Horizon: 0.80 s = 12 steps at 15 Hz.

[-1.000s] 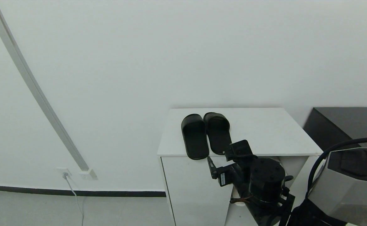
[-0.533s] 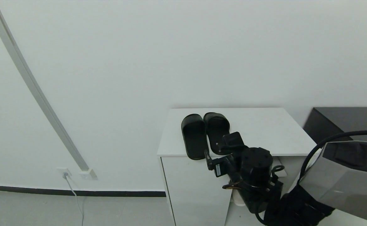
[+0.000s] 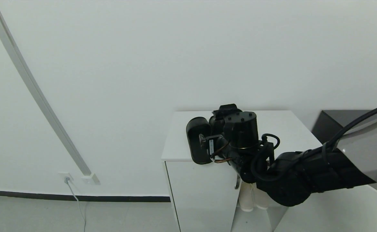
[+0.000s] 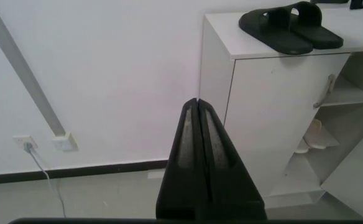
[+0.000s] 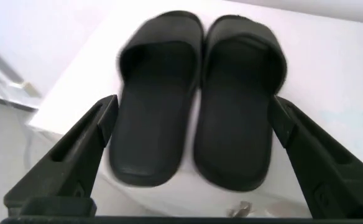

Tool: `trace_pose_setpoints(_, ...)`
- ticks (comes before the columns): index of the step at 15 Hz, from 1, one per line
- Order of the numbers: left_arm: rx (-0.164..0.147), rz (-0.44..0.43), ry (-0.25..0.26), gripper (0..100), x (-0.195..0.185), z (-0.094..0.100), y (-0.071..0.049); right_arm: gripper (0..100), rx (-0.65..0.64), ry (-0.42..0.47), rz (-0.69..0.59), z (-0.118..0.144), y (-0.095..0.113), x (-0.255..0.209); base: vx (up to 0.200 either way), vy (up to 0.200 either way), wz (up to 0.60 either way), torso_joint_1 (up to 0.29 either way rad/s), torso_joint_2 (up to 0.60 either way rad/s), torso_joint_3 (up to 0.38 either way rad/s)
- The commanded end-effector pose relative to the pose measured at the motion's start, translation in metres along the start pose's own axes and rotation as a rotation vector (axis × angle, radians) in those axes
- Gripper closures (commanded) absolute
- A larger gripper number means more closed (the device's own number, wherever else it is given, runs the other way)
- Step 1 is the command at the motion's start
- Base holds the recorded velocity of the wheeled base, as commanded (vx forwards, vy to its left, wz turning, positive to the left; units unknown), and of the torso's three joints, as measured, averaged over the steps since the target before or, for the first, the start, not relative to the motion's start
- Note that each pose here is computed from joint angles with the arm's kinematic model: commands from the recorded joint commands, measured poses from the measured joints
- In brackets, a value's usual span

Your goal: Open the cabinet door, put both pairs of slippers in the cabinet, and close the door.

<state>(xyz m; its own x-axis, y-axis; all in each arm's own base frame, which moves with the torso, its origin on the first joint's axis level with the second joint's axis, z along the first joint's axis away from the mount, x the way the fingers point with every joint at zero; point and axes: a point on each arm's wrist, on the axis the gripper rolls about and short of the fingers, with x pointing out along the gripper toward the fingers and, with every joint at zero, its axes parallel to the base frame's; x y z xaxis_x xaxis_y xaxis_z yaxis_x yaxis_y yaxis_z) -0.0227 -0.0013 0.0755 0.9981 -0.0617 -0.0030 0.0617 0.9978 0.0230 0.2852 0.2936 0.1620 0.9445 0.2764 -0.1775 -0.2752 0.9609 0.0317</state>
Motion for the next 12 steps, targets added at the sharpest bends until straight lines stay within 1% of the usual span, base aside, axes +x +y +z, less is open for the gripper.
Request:
trace_pose_setpoints(1, 0.000, 0.000, -0.001, 100, 0.000, 0.000, 0.000, 0, 0.019, -0.021, 0.021, 0.012, 0.005, -0.009, 0.000, 0.000, 0.00, 0.000, 0.00, 0.000)
trace_pose_setpoints(4, 0.001, 0.000, 0.002, 100, 0.000, 0.000, 0.000, 0, 0.027, 0.004, 0.021, 0.006, 0.006, -0.009, 0.200, 0.000, 0.00, -0.001, 0.00, 0.004)
trace_pose_setpoints(7, 0.001, 0.000, 0.000, 100, 0.000, 0.000, 0.000, 0, 0.013, 0.063, 0.005, -0.016, 0.004, -0.008, 0.200, 0.000, 0.00, 0.001, 0.01, 0.002)
trace_pose_setpoints(9, -0.002, 0.000, 0.000, 100, 0.000, 0.000, 0.000, 0, -0.004, 0.095, -0.007, -0.031, 0.001, -0.008, 0.000, 0.000, 0.00, 0.000, 0.00, 0.000)
trace_pose_setpoints(10, -0.002, 0.000, -0.001, 100, 0.000, 0.000, 0.000, 0, -0.007, 0.099, -0.010, -0.041, 0.001, -0.006, 0.000, 0.000, 0.00, 0.000, 0.00, 0.000)
trace_pose_setpoints(12, -0.002, 0.000, -0.001, 100, 0.000, 0.000, 0.000, 0, -0.004, 0.085, -0.014, -0.052, 0.002, 0.005, 0.000, 0.000, 0.00, 0.000, 0.00, 0.000)
